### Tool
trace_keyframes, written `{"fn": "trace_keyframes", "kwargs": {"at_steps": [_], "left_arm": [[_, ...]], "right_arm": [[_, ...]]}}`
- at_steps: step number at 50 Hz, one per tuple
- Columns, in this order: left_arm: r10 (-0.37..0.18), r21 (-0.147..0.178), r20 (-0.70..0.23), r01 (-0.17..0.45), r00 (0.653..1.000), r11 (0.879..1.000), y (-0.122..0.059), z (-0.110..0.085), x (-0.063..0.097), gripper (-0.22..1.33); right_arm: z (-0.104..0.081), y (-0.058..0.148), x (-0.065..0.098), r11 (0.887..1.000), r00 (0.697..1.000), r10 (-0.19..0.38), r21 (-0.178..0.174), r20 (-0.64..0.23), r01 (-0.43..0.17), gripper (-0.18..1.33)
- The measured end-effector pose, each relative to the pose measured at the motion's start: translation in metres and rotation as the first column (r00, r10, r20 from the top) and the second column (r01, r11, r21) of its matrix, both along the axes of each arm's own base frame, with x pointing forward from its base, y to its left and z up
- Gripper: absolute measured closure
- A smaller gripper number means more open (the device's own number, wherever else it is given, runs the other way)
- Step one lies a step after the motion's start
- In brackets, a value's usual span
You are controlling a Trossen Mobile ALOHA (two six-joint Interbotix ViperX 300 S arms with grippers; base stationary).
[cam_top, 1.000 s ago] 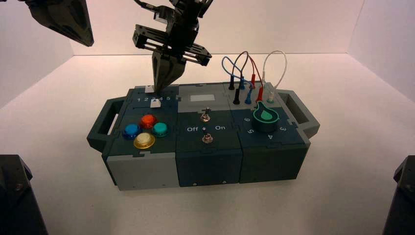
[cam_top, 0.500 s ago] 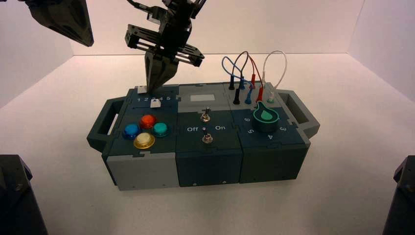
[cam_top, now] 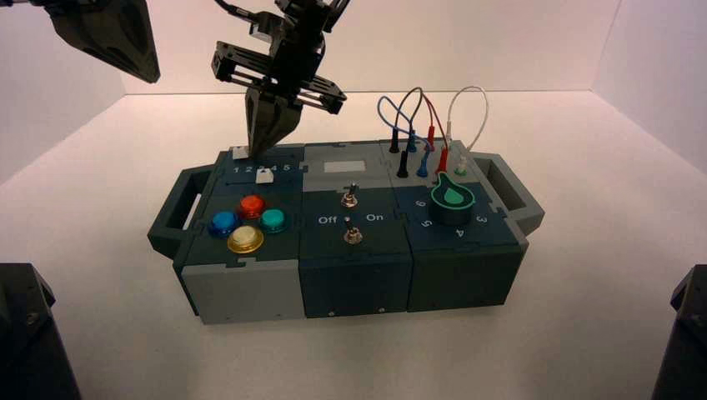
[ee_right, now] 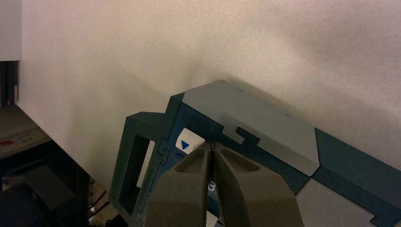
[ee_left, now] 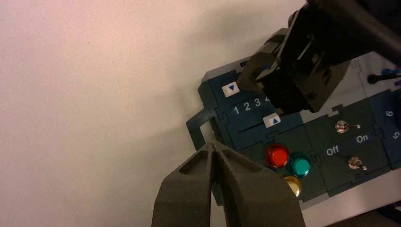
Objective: Move the top slider to position 1.
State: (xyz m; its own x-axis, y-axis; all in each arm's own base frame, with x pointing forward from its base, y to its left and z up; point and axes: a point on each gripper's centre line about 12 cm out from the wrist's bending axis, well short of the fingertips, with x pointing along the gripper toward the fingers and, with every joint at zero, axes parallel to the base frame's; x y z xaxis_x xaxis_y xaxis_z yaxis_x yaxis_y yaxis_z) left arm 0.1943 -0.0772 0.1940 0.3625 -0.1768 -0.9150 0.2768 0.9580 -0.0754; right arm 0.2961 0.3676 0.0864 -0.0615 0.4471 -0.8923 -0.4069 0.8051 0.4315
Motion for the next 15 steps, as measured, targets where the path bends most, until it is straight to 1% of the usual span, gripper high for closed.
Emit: {"fn": "trace_keyframes", "kwargs": {"at_steps": [5,7,15], "left_arm": [[0.001,0.007,-0.017,-0.001,1.0,1.0,-0.0001,-0.004,0.0008,1.28],[0.001,0.007,-0.02,-0.001,1.0,1.0,-0.0003,-0.0047,0.0009,1.28],[0.002,0.008,-0.022,-0.002,1.0,1.0,-0.0002,-0.005,0.001,1.28]], "right_arm": [[0.0025,-0.0019,-0.002,1.0,1.0,0.011,-0.007,-0.005,-0.011,1.29],[0.0024,-0.0028,-0.0053,1.0,1.0,0.017,-0.013,-0.013,-0.017,1.29],[0.0057,-0.005,-0.0076,1.0,1.0,0.022,-0.014,-0.014,-0.022,1.29]]}}
